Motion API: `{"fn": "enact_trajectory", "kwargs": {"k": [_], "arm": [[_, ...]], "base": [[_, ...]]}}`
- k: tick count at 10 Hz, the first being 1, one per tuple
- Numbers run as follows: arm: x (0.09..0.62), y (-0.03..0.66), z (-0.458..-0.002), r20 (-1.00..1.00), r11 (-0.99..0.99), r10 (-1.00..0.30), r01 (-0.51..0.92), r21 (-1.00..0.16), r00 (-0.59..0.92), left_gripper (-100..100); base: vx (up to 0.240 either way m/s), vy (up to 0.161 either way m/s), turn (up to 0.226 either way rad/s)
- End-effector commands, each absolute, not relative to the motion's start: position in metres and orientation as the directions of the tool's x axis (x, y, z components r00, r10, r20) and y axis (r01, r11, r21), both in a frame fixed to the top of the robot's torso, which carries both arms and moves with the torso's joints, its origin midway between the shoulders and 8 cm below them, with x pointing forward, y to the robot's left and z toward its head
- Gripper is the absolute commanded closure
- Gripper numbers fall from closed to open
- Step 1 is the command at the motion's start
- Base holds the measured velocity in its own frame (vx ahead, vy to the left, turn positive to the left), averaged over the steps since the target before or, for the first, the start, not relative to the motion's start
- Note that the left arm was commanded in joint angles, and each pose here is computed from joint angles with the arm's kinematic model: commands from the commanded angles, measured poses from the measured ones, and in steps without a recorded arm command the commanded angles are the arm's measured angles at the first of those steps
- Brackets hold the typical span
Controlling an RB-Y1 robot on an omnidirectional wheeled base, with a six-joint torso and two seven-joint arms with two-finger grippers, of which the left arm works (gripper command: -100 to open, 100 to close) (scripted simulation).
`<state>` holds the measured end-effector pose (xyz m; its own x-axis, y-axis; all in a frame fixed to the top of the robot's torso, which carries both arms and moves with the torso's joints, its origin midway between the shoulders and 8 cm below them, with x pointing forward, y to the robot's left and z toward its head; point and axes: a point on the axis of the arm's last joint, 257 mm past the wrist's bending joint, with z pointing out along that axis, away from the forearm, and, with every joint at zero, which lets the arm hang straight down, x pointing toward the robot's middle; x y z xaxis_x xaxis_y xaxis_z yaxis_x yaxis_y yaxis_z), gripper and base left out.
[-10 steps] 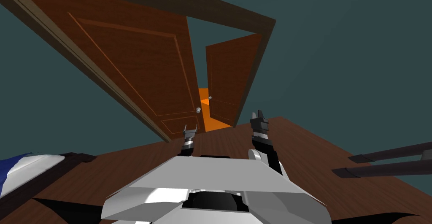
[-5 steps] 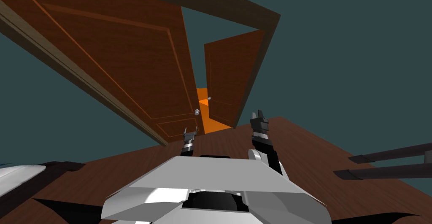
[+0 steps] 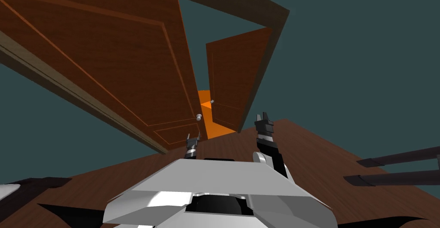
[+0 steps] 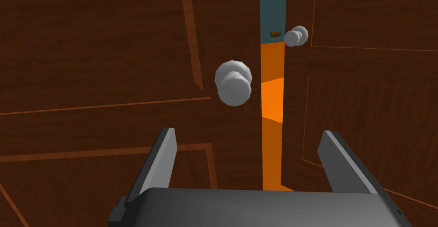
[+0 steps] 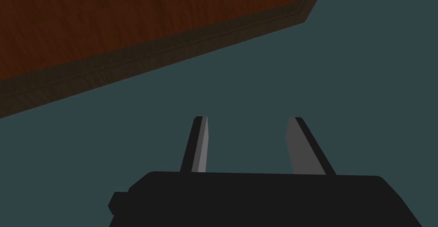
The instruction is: Push the door open
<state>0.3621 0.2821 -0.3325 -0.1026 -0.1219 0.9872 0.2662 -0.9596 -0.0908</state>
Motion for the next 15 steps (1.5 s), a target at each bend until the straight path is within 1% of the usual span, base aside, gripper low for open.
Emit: {"fn": "enact_trajectory", "kwargs": {"k": [1,7,9,15], "arm": [[0.357,0.286,-0.346,0.993,-0.960,-0.090,0.272,-0.065,-0.079,-100],[0.338,0.304,-0.388,1.000,-0.953,-0.008,0.302,-0.005,-0.007,-100],[0.341,0.303,-0.385,1.000,-0.953,-0.014,0.303,-0.010,-0.013,-100],[0.345,0.310,-0.391,1.000,-0.947,-0.014,0.320,-0.010,-0.009,-100]], "base": [[0.152,0.042,-0.036],[0.168,0.023,-0.035],[0.106,0.020,-0.015],[0.188,0.081,-0.034]]}}
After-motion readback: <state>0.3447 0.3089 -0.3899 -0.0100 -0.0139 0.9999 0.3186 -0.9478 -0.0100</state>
